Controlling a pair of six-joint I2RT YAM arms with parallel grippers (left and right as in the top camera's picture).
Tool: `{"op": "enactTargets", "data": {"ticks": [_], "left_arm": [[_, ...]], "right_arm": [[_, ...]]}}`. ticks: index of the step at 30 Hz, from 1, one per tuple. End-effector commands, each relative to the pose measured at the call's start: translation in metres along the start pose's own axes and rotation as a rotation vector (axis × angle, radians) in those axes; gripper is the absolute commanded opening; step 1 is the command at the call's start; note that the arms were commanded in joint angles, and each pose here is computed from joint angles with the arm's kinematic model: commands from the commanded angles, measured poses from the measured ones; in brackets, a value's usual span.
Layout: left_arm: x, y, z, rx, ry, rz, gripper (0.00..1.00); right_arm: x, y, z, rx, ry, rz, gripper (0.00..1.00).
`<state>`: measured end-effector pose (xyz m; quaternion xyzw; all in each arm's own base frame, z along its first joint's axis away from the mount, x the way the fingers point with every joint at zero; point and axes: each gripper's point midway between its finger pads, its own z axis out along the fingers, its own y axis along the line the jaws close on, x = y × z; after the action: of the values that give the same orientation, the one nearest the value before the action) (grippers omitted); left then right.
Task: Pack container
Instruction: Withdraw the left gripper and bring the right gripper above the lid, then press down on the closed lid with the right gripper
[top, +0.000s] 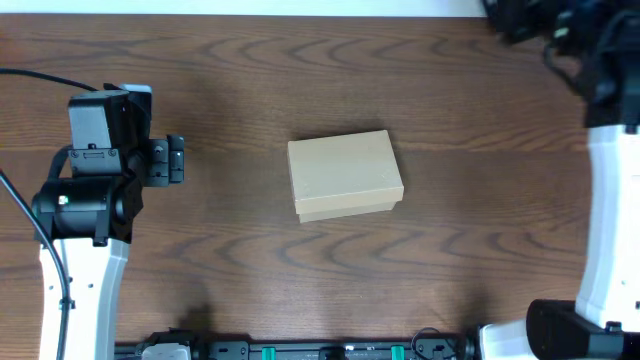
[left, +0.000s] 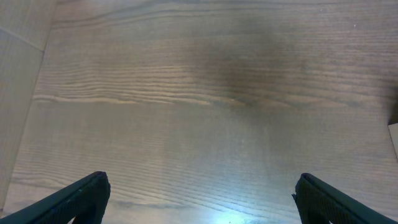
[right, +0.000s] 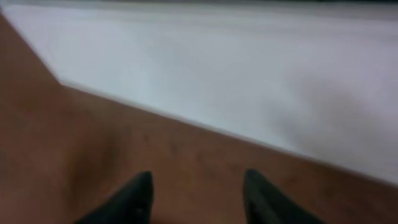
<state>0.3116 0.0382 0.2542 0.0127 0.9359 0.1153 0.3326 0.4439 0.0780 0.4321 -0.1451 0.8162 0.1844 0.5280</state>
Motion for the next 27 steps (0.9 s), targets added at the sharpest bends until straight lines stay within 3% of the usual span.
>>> {"op": "enactTargets", "data": {"ticks": [1, 7, 9, 11, 15, 19, 27], "left_arm": [[-0.005, 0.005, -0.001, -0.018, -0.01, -0.019, 0.95], [-0.005, 0.007, -0.001, -0.028, -0.009, -0.016, 0.95], [-0.005, 0.007, -0.001, -0.028, -0.009, -0.017, 0.95], [-0.005, 0.007, -0.001, -0.027, -0.009, -0.016, 0.95], [-0.005, 0.007, -0.001, -0.027, -0.008, -0.017, 0.95], [-0.005, 0.007, -0.001, -0.025, -0.008, -0.016, 0.95], [-0.004, 0.006, -0.001, -0.023, -0.005, -0.016, 0.95]], "right_arm": [[0.029, 0.008, 0.026, 0.102, 0.134, -0.13, 0.38], [0.101, 0.061, 0.07, 0.062, 0.404, -0.206, 0.31], [0.124, 0.08, 0.08, 0.033, 0.481, -0.233, 0.49], [0.146, 0.094, 0.087, 0.02, 0.561, -0.249, 0.49], [0.195, 0.111, 0.087, 0.03, 0.74, -0.279, 0.25], [0.212, 0.114, 0.084, 0.087, 0.788, -0.251, 0.02], [0.222, 0.108, 0.063, 0.219, 0.832, -0.115, 0.02]]}}
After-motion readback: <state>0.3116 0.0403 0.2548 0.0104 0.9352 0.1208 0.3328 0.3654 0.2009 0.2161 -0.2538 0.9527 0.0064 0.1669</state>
